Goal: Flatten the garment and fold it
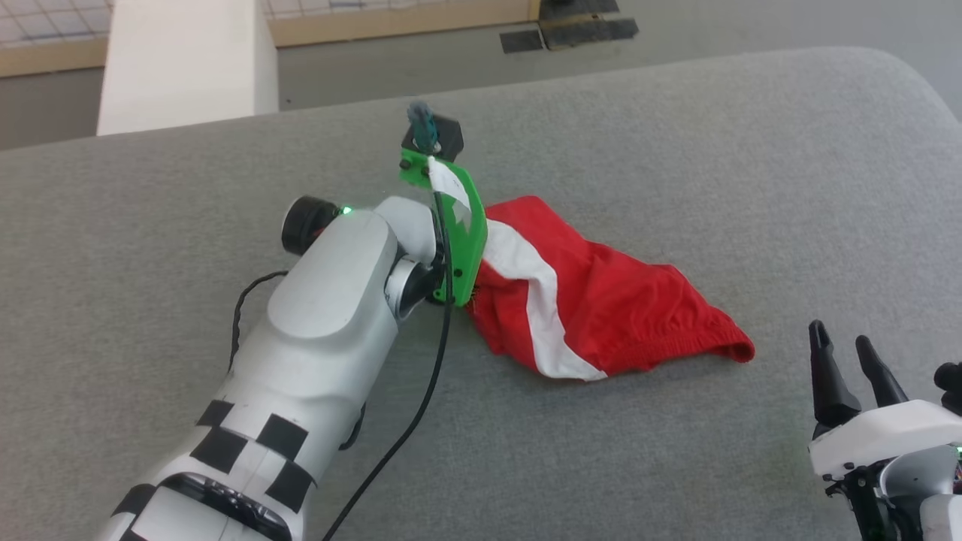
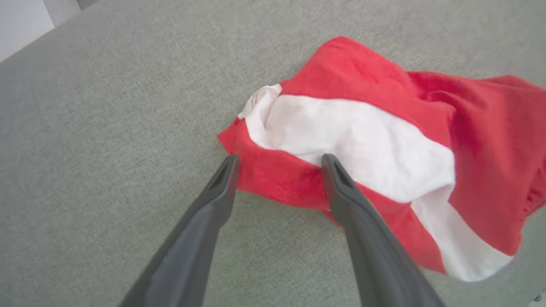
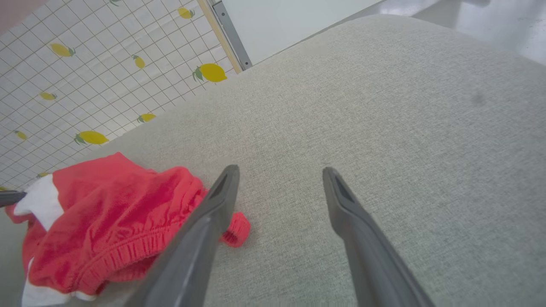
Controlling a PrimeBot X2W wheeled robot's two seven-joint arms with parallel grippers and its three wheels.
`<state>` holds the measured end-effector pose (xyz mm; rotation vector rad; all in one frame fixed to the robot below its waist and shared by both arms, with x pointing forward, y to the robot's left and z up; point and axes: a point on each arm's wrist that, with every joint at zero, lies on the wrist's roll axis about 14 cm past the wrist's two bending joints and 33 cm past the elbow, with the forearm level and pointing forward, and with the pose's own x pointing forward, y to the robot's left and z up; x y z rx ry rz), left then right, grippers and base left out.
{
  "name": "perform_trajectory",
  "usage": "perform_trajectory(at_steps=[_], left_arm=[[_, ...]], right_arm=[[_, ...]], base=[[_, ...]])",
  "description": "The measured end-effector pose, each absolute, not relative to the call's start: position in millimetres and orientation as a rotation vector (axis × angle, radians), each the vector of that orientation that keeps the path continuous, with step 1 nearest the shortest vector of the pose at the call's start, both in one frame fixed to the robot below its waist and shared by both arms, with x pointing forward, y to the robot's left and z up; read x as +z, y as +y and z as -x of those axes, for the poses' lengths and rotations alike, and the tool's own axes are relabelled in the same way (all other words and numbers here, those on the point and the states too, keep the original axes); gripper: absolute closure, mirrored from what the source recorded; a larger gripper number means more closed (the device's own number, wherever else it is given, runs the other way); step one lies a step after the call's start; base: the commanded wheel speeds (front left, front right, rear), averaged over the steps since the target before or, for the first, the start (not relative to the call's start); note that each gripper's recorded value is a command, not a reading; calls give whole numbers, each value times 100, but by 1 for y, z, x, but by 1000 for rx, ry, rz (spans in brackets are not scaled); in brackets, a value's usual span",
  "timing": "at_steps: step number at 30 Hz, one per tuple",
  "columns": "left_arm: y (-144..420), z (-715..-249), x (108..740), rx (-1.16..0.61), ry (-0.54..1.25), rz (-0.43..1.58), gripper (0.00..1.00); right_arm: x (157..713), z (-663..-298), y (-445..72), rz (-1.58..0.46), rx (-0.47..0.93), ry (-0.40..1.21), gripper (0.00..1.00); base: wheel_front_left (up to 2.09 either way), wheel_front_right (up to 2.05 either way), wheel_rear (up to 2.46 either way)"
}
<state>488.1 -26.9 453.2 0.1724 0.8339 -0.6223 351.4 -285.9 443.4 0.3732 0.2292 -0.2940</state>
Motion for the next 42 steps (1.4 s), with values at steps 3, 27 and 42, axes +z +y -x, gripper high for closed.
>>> perform_trajectory(at_steps=[3,27,42], left_arm=[[-29,-482,434,-636,915,-191,0],[62,-505,526,-383,451,353,100],[150,-352,393,13,718,646,100]], right_arm=[[437,-347,-292,-372,-321,239,0],[437,-383,-234,-351,-129,272,0],[458,-403,-171,-344,67,254,0]], base=[[0,0,0],[0,0,0],[0,0,0]])
